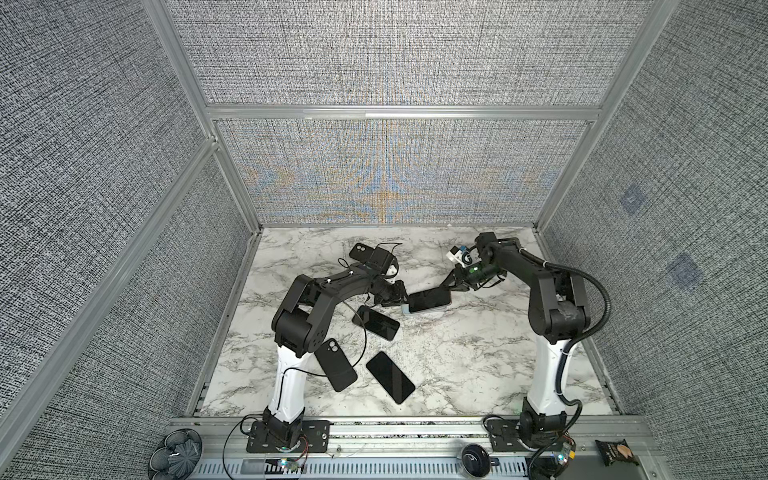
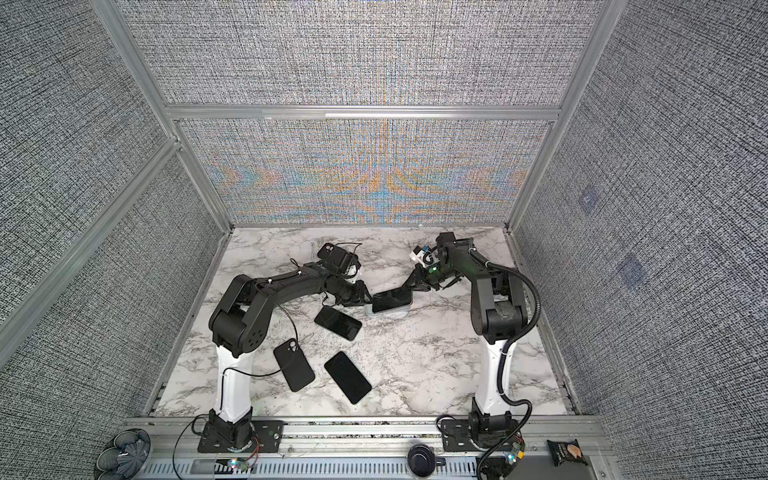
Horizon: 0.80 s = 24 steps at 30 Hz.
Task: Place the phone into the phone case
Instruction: 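Press the phone into the case with the right gripper while the left holds it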
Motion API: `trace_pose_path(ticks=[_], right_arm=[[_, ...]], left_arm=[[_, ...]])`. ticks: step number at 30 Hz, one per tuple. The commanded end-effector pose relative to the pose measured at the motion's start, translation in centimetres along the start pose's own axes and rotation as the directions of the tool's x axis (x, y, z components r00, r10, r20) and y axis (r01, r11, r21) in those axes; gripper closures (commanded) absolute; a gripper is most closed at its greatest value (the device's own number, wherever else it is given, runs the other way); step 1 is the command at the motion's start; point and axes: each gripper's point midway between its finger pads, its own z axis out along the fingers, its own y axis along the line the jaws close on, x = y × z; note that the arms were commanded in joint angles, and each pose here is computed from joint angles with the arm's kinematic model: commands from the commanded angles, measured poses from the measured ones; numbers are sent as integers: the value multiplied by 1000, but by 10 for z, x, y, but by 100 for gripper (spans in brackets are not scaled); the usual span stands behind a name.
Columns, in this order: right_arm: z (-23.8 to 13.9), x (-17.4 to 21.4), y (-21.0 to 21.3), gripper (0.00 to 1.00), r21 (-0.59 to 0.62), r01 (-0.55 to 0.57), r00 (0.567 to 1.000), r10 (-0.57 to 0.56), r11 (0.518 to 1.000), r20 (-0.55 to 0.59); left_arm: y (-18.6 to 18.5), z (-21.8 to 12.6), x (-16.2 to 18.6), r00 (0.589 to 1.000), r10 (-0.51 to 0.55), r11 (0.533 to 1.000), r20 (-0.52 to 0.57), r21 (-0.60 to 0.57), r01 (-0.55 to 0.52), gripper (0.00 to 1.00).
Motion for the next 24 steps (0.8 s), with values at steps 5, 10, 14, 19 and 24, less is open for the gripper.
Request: trace_pose_path(ticks=[5,10,14,19,24], right_arm=[[12,13,-12,100,54,69,996,-66,996,-68],[15,10,-13,100,49,80,995,-77,996,-66],[14,7,-14,100,46,69,995,-66,997,-71],[18,8,-25,100,82,-54,998,57,995,-31],[24,18,-32,100,104,-119,993,121,988,-16]], left_arm=[[-2,6,-7,1000,9,1000,4,25,-10,62],[-5,6,-10,1000,12,999,5,30,-12,62],[-4,7,-11,1000,9,1000,3,30,-9,62],[-3,4,-6,1000,-2,999,3,33,2,63],[-2,4,0,1000,-17,999,7,48,17,63]])
